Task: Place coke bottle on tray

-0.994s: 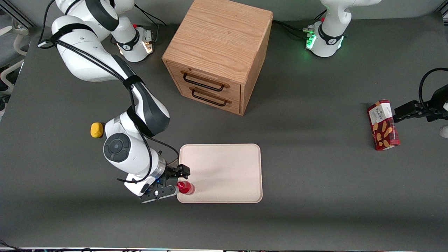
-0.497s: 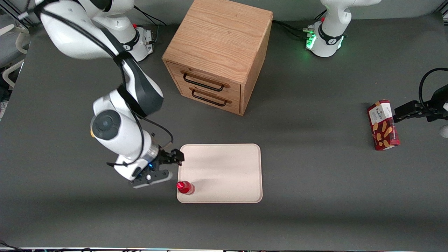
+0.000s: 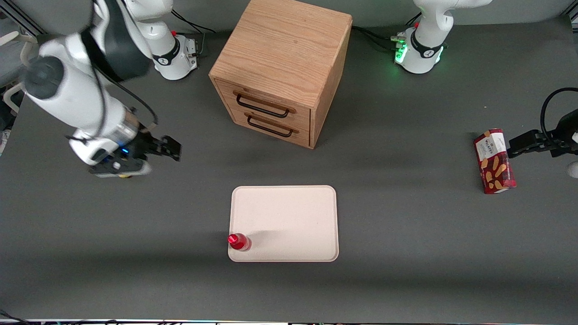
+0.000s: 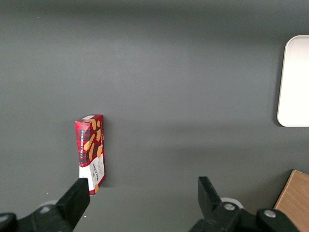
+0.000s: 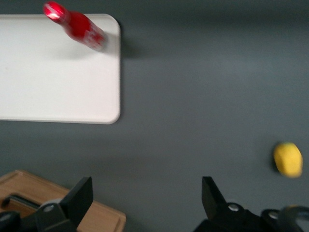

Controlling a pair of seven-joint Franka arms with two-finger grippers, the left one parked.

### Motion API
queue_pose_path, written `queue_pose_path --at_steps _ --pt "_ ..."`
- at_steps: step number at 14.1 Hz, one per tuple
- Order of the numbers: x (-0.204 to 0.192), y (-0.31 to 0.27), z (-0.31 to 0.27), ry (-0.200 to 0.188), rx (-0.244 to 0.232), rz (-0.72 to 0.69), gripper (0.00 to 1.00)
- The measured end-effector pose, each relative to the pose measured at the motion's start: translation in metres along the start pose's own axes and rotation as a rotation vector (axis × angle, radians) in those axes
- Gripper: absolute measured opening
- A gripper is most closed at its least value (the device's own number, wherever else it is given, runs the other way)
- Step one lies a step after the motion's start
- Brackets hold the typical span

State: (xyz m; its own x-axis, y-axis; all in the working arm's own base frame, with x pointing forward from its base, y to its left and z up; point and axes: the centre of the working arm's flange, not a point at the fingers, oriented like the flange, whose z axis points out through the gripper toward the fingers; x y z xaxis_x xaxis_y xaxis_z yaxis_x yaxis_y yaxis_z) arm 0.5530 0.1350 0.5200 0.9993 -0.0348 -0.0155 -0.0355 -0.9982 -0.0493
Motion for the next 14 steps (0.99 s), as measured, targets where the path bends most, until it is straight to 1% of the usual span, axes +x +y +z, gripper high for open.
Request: queue_pose_path --at_steps 2,4,5,7,8,9,14 --pt "-0.021 0.049 -0.032 -0.024 0.006 0.057 1.0" --pt "-0.042 0.085 -0.061 -0.032 0.016 0.1 1.0" --pt "-0.059 0.099 -0.083 -0.016 0.026 0.109 1.0" --pt "-0.071 0.103 -0.1 0.015 0.006 0.106 1.0" --pt "-0.073 0.105 -0.103 0.021 -0.001 0.107 1.0" --pt "-0.072 0.106 -0.101 0.018 -0.005 0.108 1.0" --pt "-0.06 0.108 -0.082 -0.014 -0.018 0.113 1.0"
